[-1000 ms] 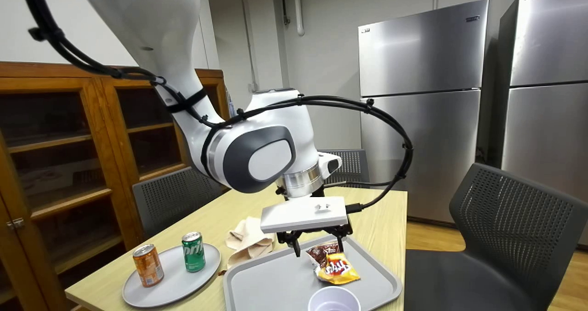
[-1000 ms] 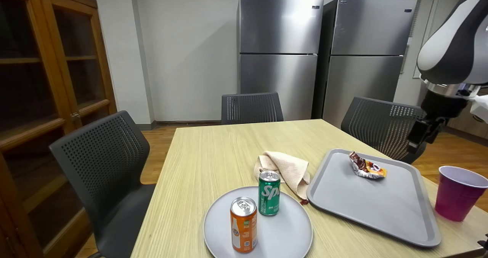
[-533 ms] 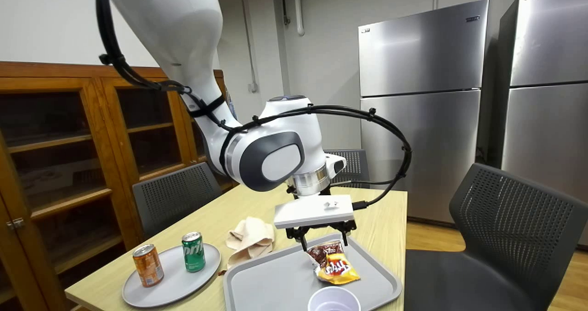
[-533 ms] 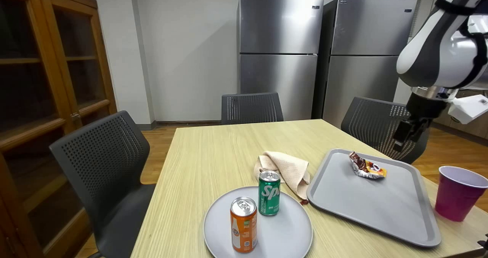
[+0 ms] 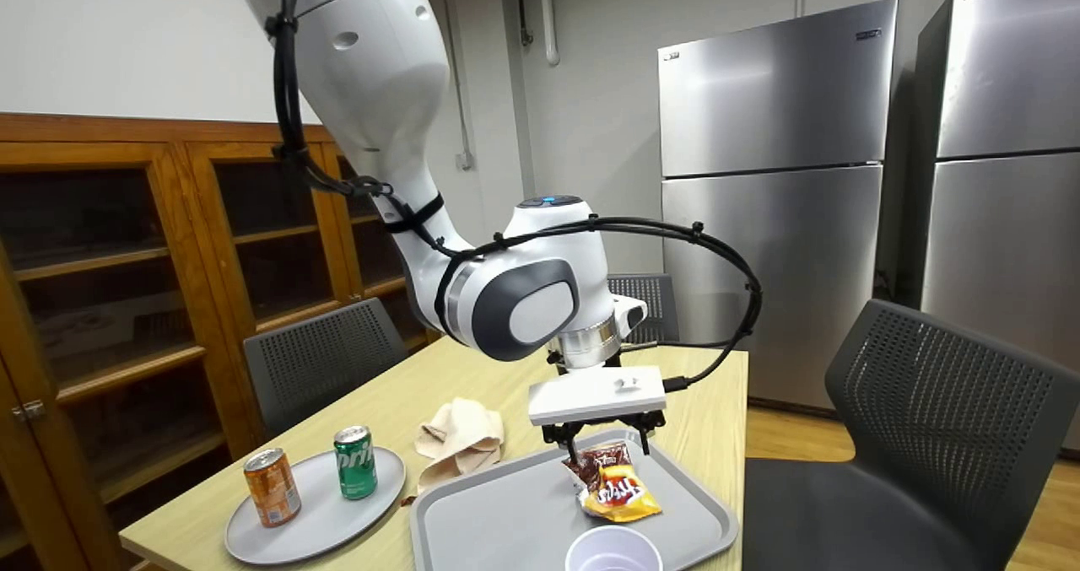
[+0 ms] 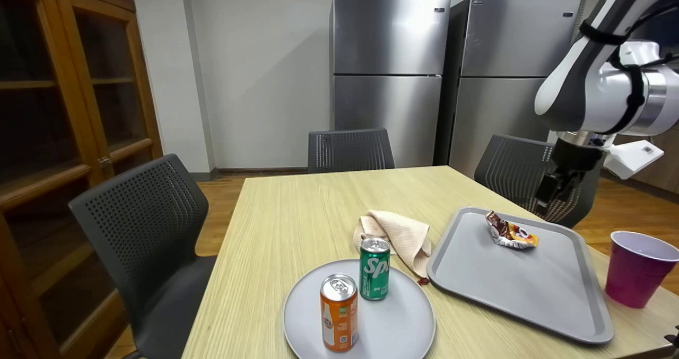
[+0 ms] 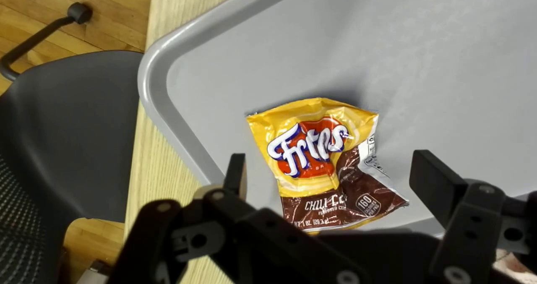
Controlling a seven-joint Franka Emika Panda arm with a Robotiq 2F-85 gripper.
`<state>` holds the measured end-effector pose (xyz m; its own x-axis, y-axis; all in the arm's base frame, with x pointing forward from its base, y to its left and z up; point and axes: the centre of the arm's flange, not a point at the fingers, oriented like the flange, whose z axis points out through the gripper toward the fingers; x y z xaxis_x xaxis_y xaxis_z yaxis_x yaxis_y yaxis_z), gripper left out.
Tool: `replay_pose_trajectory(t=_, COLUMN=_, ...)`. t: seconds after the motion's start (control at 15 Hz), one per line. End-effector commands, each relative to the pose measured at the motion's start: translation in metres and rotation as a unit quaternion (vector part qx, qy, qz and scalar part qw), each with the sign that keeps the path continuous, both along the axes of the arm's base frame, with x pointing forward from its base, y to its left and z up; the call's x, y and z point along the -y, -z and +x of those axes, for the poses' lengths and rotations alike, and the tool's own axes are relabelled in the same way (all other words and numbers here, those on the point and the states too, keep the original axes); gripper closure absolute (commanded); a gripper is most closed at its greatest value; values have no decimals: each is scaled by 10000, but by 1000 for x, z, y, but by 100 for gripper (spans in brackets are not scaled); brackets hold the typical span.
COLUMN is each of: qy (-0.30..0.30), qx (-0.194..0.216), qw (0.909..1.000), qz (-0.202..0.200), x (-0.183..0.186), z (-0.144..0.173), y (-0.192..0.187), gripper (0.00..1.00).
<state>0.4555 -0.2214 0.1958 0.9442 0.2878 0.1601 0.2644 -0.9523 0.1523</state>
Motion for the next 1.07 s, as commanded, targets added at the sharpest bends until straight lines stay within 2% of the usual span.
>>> replay_pose_trajectory(t=0.0, qy=-177, qx=49, qw=9998, qz=34, x=11, z=11, y=11, gripper=0)
replay_pose_trajectory(t=0.67, qy=-404, qx=-40, qw=9991, qz=87, x=7, z=19, y=37, gripper=0)
replay_pose_trajectory(t=1.0, qy=-431, qx=-150, qw=9989, qz=107, x=3, z=14, y=35, gripper=0)
